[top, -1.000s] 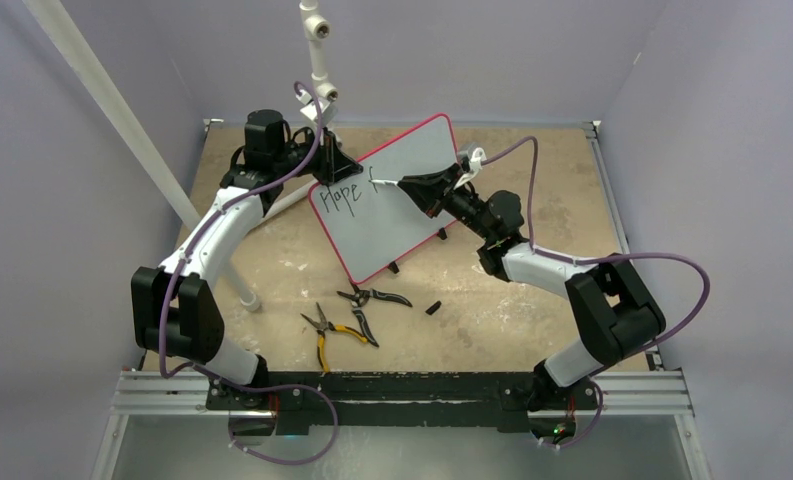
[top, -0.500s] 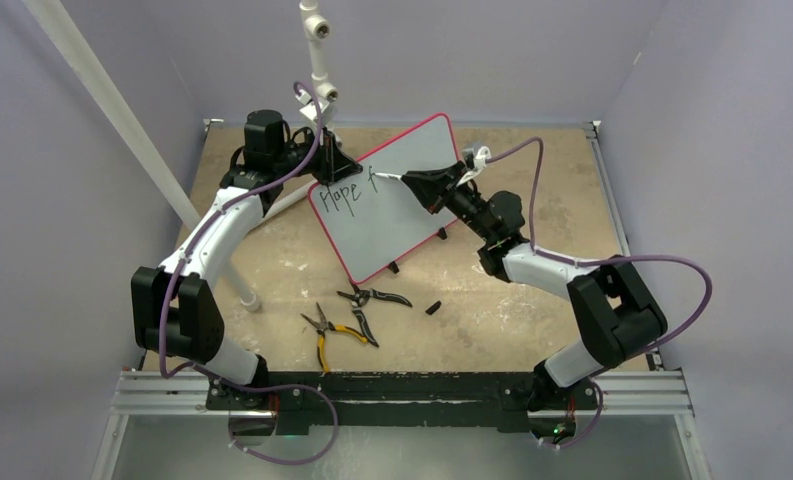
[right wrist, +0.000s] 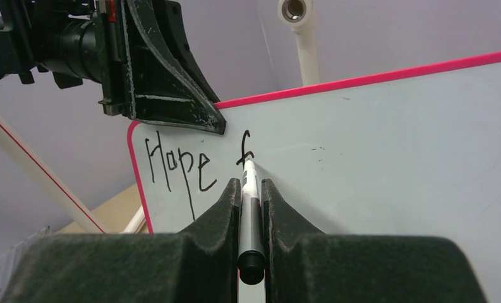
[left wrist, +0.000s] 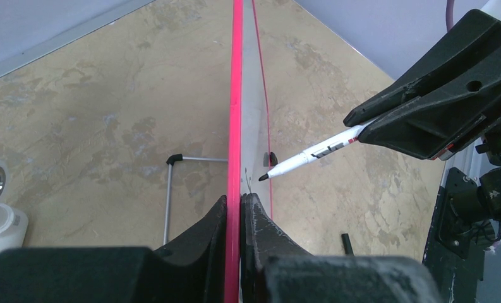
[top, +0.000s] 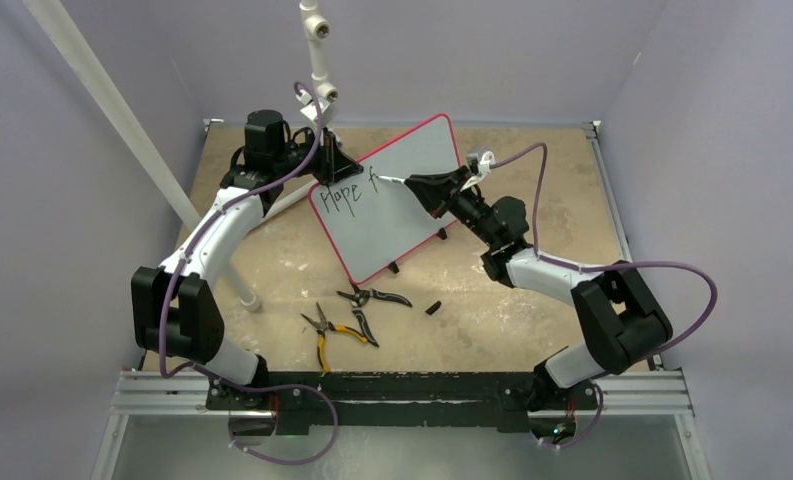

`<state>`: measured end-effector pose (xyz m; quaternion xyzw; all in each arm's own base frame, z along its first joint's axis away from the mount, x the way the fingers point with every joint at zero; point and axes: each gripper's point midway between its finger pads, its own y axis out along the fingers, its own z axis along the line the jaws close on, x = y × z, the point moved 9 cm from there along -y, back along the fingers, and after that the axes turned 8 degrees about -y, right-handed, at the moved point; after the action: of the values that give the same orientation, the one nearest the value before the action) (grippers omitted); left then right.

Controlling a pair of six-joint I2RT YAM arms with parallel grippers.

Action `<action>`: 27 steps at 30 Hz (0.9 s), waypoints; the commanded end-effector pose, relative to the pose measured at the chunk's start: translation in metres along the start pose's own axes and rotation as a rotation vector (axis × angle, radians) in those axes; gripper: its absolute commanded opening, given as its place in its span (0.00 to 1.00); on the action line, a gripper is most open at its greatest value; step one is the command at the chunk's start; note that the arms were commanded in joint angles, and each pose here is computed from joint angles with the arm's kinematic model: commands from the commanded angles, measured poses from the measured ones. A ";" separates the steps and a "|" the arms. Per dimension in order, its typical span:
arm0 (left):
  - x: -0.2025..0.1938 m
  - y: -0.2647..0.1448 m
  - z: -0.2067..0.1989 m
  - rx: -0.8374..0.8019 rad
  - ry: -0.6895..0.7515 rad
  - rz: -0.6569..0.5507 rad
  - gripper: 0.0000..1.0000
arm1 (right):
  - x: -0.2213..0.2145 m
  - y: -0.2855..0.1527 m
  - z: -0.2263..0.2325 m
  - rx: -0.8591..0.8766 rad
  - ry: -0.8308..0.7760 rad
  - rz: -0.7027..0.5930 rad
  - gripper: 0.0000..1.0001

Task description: Write a sentence on the whiteboard

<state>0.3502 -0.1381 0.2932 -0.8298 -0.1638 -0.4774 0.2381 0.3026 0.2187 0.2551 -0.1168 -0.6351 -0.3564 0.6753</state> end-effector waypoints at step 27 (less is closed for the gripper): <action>-0.003 0.003 0.007 0.025 0.033 -0.012 0.00 | 0.001 0.007 -0.005 -0.007 -0.010 -0.036 0.00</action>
<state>0.3508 -0.1369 0.2924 -0.8292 -0.1654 -0.4776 0.2387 0.3145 0.2221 0.2608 -0.1176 -0.6311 -0.3743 0.6692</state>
